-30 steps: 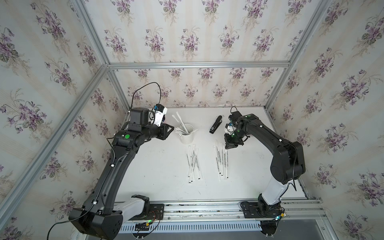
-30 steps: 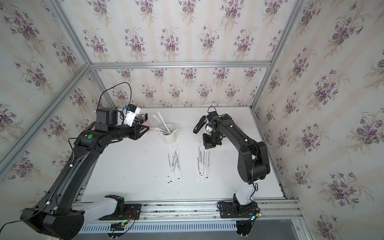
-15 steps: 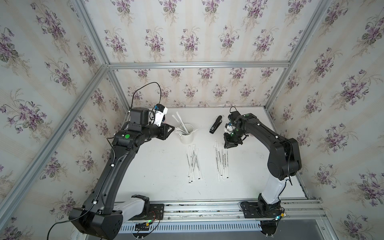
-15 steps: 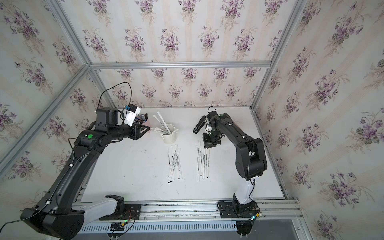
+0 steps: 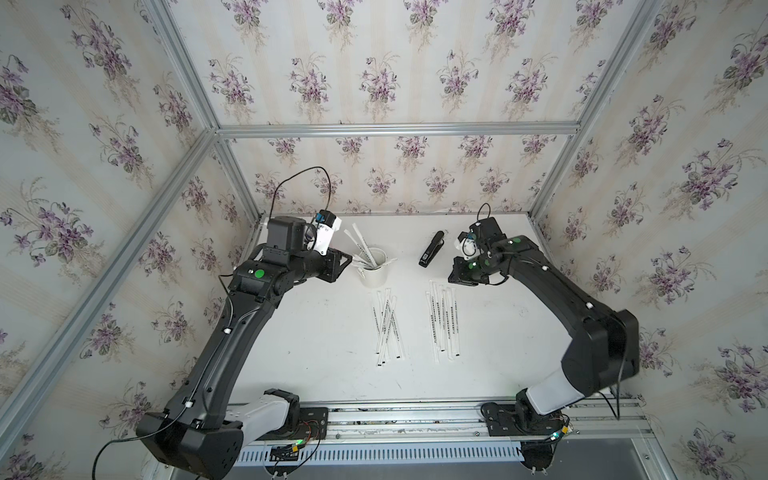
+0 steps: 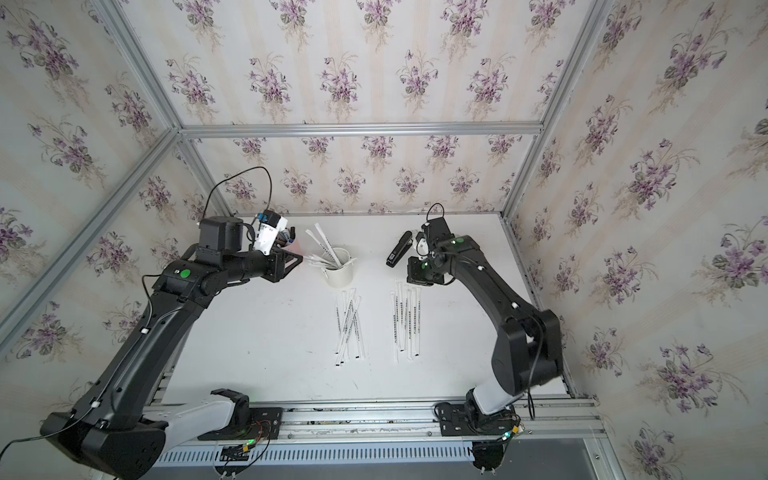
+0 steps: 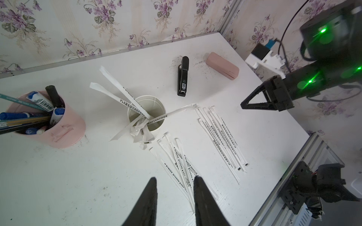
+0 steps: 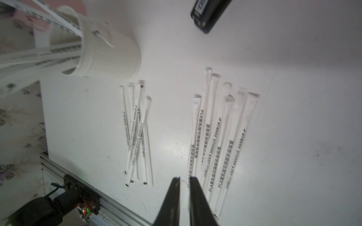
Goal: Take the straws out of the storage container
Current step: Place the straw at the center of the board, then pick up the straw from the container, then place the straw at the center of the board, then pick up the straw from the container.
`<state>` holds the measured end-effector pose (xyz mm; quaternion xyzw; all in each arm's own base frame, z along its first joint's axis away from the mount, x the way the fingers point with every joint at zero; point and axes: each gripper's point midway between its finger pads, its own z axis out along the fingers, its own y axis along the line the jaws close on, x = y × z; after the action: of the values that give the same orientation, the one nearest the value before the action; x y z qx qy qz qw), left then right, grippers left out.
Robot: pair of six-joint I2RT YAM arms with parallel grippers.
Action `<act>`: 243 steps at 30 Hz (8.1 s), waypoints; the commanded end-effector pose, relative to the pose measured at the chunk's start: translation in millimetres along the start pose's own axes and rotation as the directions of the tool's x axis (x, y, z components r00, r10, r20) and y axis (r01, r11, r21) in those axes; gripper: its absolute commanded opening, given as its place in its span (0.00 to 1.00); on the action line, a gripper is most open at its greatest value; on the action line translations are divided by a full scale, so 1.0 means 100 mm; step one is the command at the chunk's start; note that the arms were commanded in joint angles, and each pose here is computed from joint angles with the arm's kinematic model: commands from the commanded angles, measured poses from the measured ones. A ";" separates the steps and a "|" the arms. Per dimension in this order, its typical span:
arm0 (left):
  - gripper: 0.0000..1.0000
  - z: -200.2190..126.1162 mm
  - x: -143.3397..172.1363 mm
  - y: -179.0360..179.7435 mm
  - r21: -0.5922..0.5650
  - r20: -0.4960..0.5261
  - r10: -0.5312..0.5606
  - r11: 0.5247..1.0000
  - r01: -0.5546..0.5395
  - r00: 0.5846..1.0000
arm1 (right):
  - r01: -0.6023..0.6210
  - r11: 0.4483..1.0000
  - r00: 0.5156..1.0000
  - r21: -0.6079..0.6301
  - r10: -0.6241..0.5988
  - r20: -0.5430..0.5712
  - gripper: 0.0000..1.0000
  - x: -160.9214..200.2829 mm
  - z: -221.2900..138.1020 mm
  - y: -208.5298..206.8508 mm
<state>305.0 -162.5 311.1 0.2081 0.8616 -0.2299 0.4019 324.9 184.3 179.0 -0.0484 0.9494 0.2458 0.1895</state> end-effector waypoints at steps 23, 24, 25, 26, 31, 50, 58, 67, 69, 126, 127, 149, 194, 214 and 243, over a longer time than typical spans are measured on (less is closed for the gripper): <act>0.49 1.73 0.35 -0.02 -0.126 -0.159 0.634 0.747 -0.652 0.757 | 0.229 0.938 0.913 -0.259 -0.115 0.392 0.10 -0.14 -0.13 0.61; 0.49 1.77 0.35 -0.01 -0.127 -0.165 0.640 0.741 -0.659 0.751 | 0.230 0.938 0.913 -0.258 -0.116 0.390 0.10 -0.14 -0.13 0.60; 0.49 1.81 0.36 0.02 -0.131 -0.178 0.644 0.733 -0.667 0.744 | 0.229 0.939 0.914 -0.258 -0.116 0.389 0.10 -0.14 -0.12 0.60; 0.49 1.85 0.35 0.06 -0.144 -0.192 0.645 0.727 -0.672 0.739 | 0.229 0.939 0.915 -0.258 -0.117 0.387 0.10 -0.13 -0.12 0.60; 0.44 2.01 0.36 0.18 -0.166 -0.245 0.658 0.695 -0.699 0.713 | 0.233 0.936 0.915 -0.263 -0.120 0.386 0.10 -0.13 -0.11 0.61; 0.00 1.65 -0.02 0.06 -0.188 -0.209 0.635 0.720 -0.668 0.743 | 0.233 0.938 0.914 -0.257 -0.121 0.387 0.09 -0.10 -0.10 0.58; 0.00 1.34 -0.18 -0.09 -0.158 -0.202 0.547 0.801 -0.578 0.812 | 0.233 0.940 0.913 -0.250 -0.123 0.388 0.09 -0.08 -0.13 0.57; 0.00 1.00 -0.32 -0.24 -0.134 -0.171 0.479 0.854 -0.502 0.861 | 0.224 0.939 0.918 -0.262 -0.113 0.381 0.09 -0.11 -0.11 0.59; 0.00 0.91 -0.37 -0.27 -0.133 -0.161 0.466 0.863 -0.487 0.870 | 0.224 0.939 0.917 -0.261 -0.112 0.383 0.09 -0.12 -0.11 0.59; 0.16 1.58 1.23 -0.26 0.109 -0.630 -0.199 0.934 0.339 0.750 | 0.164 0.948 0.932 -0.274 -0.057 0.359 0.08 0.03 -0.11 0.51; 0.18 1.58 1.23 -0.25 0.108 -0.631 -0.197 0.935 0.337 0.750 | 0.164 0.947 0.933 -0.276 -0.057 0.356 0.08 0.03 -0.11 0.52; 0.18 1.06 0.51 -0.29 0.182 -0.451 -0.089 0.965 0.189 0.888 | 0.144 0.967 0.983 -0.210 -0.115 0.146 0.07 0.39 0.61 0.71; 0.31 -0.09 -0.14 0.07 0.018 0.087 0.040 0.999 -0.042 0.995 | 0.675 0.727 0.718 -0.129 -0.606 0.342 0.29 -1.10 1.95 1.77; 0.31 -0.04 -0.13 0.11 0.039 0.076 0.008 0.999 -0.011 0.997 | 0.675 0.727 0.714 -0.121 -0.603 0.355 0.11 -1.21 1.94 1.79; 0.32 -0.19 -0.21 0.22 -0.036 0.124 0.030 0.999 -0.026 0.992 | 0.575 0.818 0.643 0.016 -0.464 0.610 0.00 -1.64 -0.30 2.17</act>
<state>316.5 -141.8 323.5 0.1986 0.8445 -0.2335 0.4392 430.6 379.9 360.3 -0.2984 0.7343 0.2874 0.5378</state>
